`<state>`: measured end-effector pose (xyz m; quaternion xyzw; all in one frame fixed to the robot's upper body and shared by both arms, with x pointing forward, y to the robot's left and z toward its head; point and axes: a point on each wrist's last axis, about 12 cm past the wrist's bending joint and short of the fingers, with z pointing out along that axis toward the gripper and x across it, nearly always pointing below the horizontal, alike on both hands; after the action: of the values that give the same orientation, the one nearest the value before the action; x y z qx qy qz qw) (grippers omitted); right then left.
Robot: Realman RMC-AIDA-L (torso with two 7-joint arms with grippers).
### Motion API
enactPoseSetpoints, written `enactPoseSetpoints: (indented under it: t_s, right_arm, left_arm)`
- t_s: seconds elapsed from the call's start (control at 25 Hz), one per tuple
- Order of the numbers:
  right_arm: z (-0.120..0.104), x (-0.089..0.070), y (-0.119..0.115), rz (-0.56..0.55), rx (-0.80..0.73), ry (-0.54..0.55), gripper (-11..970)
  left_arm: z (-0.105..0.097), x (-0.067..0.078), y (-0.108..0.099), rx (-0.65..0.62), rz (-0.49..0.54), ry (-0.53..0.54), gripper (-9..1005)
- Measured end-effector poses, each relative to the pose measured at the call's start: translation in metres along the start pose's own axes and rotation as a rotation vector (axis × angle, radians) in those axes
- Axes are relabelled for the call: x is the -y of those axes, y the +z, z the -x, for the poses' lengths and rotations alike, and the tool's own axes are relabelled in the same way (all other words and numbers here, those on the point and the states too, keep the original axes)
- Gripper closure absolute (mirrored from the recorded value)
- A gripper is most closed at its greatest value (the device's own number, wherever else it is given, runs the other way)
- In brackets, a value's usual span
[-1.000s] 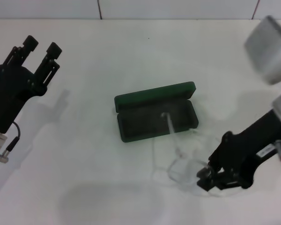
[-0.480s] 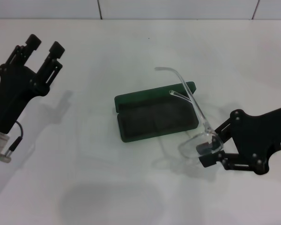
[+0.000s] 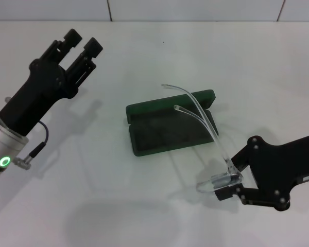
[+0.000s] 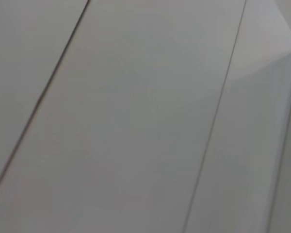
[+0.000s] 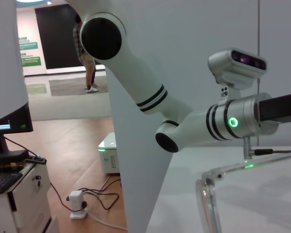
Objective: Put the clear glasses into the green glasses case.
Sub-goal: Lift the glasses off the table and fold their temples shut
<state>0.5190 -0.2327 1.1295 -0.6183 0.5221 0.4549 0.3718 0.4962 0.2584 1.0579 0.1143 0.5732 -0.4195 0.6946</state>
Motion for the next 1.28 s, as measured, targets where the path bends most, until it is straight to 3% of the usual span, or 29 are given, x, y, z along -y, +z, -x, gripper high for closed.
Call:
enactPoseSetpoints:
  t_s: [0.2, 0.4, 0.8, 1.28]
  right_arm:
    - [-0.007, 0.000, 0.002, -0.030, 0.022, -0.072, 839]
    - [-0.012, 0.005, 0.006, -0.076, 0.009, -0.077, 839]
    - [-0.015, 0.014, 0.027, -0.073, -0.048, -0.114, 838]
    - [-0.010, 0.019, 0.040, -0.085, -0.036, -0.154, 839]
  left_arm:
    - [0.002, 0.005, -0.003, -0.002, -0.049, -0.026, 328]
    - [0.003, 0.009, -0.007, 0.009, -0.063, -0.025, 328]
    - [-0.004, 0.023, 0.016, -0.075, -0.246, -0.059, 328]
    - [-0.012, 0.031, 0.027, -0.138, -0.316, -0.067, 328]
